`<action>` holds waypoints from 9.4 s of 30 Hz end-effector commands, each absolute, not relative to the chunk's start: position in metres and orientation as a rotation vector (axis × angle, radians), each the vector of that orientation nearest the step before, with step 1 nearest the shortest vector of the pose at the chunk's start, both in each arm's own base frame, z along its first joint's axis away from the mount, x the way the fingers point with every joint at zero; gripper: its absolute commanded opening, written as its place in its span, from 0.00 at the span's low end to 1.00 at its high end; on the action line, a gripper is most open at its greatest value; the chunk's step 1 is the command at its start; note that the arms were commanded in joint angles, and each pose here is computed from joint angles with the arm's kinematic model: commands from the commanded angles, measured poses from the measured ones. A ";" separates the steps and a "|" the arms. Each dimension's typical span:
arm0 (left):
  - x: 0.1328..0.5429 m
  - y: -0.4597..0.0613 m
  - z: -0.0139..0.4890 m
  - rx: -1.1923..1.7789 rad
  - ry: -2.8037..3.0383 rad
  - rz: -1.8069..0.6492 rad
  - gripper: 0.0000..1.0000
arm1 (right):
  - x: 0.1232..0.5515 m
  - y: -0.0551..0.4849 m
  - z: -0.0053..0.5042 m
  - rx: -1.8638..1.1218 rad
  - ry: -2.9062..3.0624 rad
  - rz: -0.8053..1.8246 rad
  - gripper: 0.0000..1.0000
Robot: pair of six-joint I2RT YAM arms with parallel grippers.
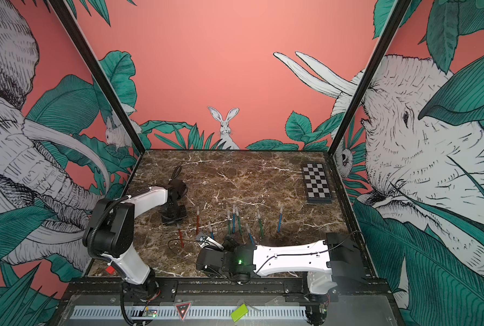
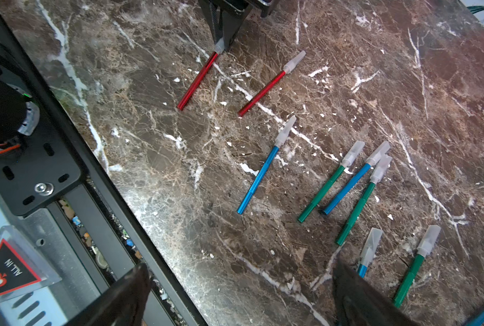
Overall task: Remove protective caps from carving knives
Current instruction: Pick up the carving knife from the center of the board, then remove the protective sleeve from the carving knife, then place the carving knife at the center of the board, then place the protective sleeve at the center of the board.
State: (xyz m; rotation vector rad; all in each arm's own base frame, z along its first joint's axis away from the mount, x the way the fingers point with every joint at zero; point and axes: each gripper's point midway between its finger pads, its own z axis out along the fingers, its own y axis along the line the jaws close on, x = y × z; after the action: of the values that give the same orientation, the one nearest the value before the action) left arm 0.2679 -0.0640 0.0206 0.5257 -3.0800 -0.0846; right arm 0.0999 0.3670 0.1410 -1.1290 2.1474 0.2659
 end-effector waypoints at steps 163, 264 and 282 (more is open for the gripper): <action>0.222 0.027 0.232 0.685 -3.898 -0.369 0.00 | 0.300 0.532 0.098 -0.025 2.668 0.743 0.00; 0.315 -0.131 0.204 -0.226 -3.655 -0.105 0.00 | 0.278 0.167 0.320 0.157 1.893 0.396 0.98; 0.405 -0.388 0.133 -0.678 -3.378 0.411 0.00 | 0.175 0.036 0.268 0.164 1.986 0.231 0.98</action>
State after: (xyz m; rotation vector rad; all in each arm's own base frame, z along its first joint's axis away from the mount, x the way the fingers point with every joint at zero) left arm 0.4188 -0.3763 0.1286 -0.7109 -3.4585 0.2649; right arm 0.1840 0.0444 0.2832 0.1895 1.9238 0.2790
